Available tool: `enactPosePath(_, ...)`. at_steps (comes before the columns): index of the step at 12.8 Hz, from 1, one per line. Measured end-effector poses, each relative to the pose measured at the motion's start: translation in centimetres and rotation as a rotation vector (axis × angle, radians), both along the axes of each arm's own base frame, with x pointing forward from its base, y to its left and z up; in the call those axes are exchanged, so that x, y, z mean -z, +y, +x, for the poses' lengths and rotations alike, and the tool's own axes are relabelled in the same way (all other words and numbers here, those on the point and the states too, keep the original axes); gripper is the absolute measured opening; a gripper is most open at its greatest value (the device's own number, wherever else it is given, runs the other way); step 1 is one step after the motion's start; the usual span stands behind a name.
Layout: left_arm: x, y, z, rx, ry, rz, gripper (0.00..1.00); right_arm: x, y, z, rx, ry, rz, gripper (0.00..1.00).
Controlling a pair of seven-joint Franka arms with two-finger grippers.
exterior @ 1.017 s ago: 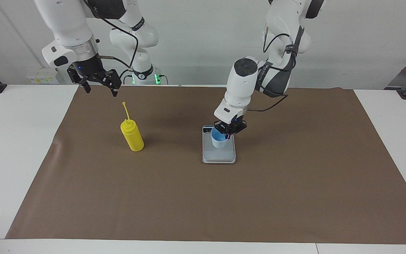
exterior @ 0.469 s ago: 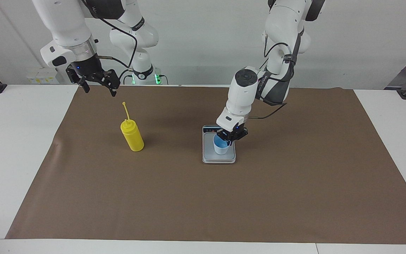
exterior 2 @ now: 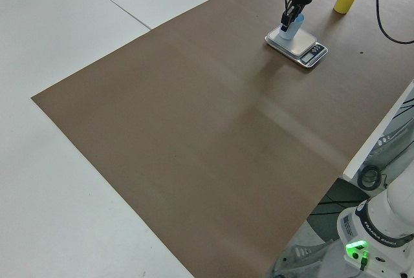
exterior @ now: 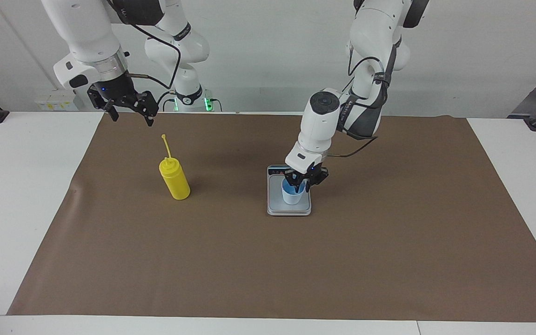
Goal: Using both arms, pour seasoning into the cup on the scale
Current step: 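Carry the blue cup onto the scale and release it with the left gripper, then withdraw the left gripper while the right gripper opens toward the yellow bottle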
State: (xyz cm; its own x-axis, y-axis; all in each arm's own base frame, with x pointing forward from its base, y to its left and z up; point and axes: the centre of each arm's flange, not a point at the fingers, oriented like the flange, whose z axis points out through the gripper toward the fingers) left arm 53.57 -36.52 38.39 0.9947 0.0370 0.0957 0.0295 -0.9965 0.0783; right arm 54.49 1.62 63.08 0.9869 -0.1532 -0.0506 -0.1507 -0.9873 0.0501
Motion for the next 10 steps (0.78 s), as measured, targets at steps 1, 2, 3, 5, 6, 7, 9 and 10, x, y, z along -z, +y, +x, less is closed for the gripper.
enactPosePath(1, -0.6, 0.5, 0.3, -0.008, -0.007, 0.000, 0.64, 0.0, -0.3, 0.0, 0.005, 0.002, 0.000, 1.00)
enactPosePath(2, -1.8, 1.5, 0.8, -0.017, -0.011, 0.006, 0.77, 0.0, -0.6, 0.0, 0.011, 0.003, 0.000, 1.00)
enactPosePath(3, -3.5, 3.3, 1.5, -0.011, -0.013, 0.020, 0.90, 0.0, -0.9, 0.0, 0.017, 0.003, 0.000, 1.00)
enactPosePath(5, -7.3, 8.5, 2.8, 0.027, -0.003, 0.054, 1.00, 0.0, -1.1, 0.0, 0.023, 0.001, 0.000, 1.00)
enactPosePath(6, -9.0, 11.3, 3.1, 0.051, 0.002, 0.070, 1.00, -0.1, -1.1, 0.1, 0.034, -0.009, -0.001, 1.00)
enactPosePath(7, -10.3, 13.6, 3.3, 0.072, 0.008, 0.082, 1.00, -0.2, -1.1, 0.3, 0.069, -0.024, -0.002, 1.00)
enactPosePath(9, -13.0, 17.3, 3.1, 0.110, 0.008, 0.099, 1.00, -0.3, -1.0, 0.6, 0.193, -0.060, 0.002, 1.00)
enactPosePath(10, -14.2, 18.9, 2.9, 0.121, 0.008, 0.105, 1.00, -0.2, -0.8, 0.9, 0.250, -0.077, 0.022, 1.00)
